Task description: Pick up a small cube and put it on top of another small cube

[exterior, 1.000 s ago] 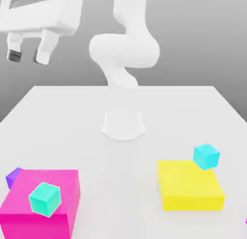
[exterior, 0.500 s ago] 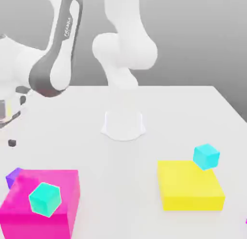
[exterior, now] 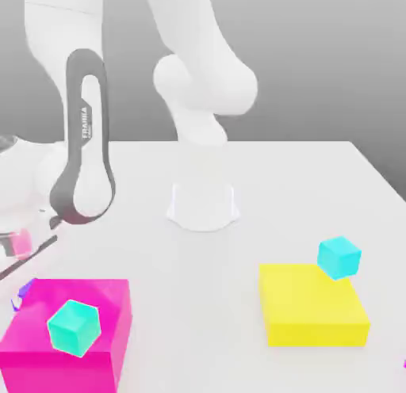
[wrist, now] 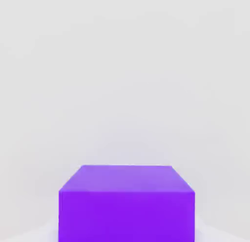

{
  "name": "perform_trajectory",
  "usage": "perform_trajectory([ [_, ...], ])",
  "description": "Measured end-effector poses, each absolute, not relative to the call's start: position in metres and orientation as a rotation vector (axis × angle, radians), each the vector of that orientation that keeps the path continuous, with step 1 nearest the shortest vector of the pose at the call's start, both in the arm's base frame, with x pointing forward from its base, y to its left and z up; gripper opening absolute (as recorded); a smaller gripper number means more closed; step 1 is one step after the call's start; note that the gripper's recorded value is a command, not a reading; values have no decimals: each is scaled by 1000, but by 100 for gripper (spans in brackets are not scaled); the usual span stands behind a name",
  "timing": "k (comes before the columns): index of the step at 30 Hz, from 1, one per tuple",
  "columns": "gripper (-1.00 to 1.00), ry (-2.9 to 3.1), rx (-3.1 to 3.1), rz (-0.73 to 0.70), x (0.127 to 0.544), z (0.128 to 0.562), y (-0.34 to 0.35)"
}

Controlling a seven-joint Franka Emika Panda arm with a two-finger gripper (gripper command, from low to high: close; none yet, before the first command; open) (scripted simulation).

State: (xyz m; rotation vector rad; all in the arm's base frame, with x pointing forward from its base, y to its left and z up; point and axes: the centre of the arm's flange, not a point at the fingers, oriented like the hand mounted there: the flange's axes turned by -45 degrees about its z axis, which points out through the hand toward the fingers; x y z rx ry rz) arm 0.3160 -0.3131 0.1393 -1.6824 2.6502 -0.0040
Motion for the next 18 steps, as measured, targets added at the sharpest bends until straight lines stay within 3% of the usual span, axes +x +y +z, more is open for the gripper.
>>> perform_trajectory([
  [5,-100,2637,-1690,-25,320,194,-316],
  [9,-100,2575,-1748,-52,382,245,-292],
  [15,-100,2454,-1908,-22,479,328,-180],
  [18,-100,2494,-1903,-7,482,312,-171],
])
